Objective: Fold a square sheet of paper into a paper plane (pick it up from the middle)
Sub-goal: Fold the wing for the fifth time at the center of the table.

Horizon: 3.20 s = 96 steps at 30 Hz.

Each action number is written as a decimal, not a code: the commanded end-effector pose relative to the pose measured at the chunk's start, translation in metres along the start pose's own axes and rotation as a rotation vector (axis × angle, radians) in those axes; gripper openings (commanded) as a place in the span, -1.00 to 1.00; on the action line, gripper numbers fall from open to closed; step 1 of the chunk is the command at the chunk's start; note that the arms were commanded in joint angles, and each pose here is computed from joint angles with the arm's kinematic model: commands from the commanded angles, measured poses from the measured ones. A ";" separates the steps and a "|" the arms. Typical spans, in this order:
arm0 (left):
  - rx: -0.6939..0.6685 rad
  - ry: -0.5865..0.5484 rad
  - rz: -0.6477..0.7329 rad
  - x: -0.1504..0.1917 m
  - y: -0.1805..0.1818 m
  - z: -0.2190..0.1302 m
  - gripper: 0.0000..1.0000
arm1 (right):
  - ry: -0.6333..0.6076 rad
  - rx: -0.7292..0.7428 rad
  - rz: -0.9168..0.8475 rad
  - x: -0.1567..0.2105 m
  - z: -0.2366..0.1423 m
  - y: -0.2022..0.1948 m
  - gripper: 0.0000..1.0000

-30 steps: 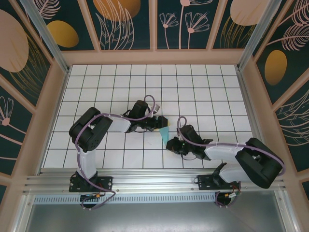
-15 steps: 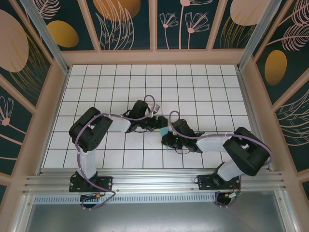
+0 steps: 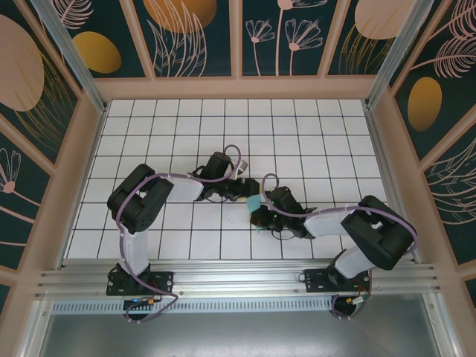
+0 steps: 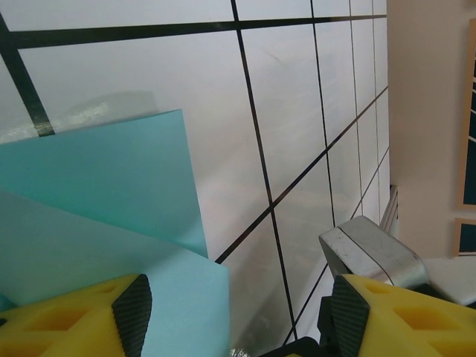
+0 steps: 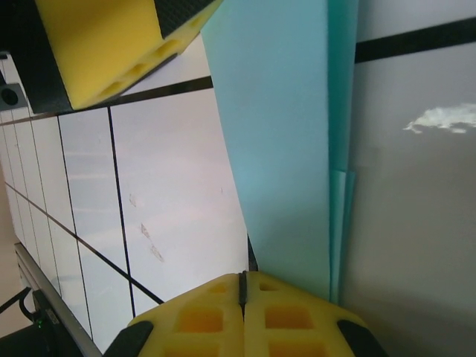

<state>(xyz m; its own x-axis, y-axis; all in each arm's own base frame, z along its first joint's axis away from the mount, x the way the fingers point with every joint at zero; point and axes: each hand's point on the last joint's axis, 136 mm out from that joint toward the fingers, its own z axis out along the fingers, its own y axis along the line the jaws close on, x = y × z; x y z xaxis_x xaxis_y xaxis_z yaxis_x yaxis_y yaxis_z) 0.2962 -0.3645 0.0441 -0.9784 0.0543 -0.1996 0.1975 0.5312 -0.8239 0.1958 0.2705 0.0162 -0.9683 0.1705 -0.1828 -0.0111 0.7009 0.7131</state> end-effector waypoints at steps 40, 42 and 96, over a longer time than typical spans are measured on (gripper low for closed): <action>-0.286 -0.124 0.034 -0.090 0.064 -0.007 0.41 | 0.177 0.121 0.030 0.041 -0.015 -0.065 -0.95; -0.285 -0.129 0.043 -0.094 0.062 -0.008 0.41 | 0.178 0.120 0.027 0.040 -0.016 -0.065 -0.95; -0.250 -0.020 -0.003 0.008 0.067 0.027 -0.01 | 0.105 0.014 0.034 0.000 -0.011 -0.020 -0.85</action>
<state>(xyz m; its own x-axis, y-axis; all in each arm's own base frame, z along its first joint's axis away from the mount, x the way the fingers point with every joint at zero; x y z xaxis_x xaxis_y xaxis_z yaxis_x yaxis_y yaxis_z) 0.3084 -0.3769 0.0331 -0.9636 0.0432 -0.2639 0.2370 0.5948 -0.7681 0.2047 0.2585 0.0310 -0.9808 0.1132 -0.1586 -0.0401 0.6795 0.7326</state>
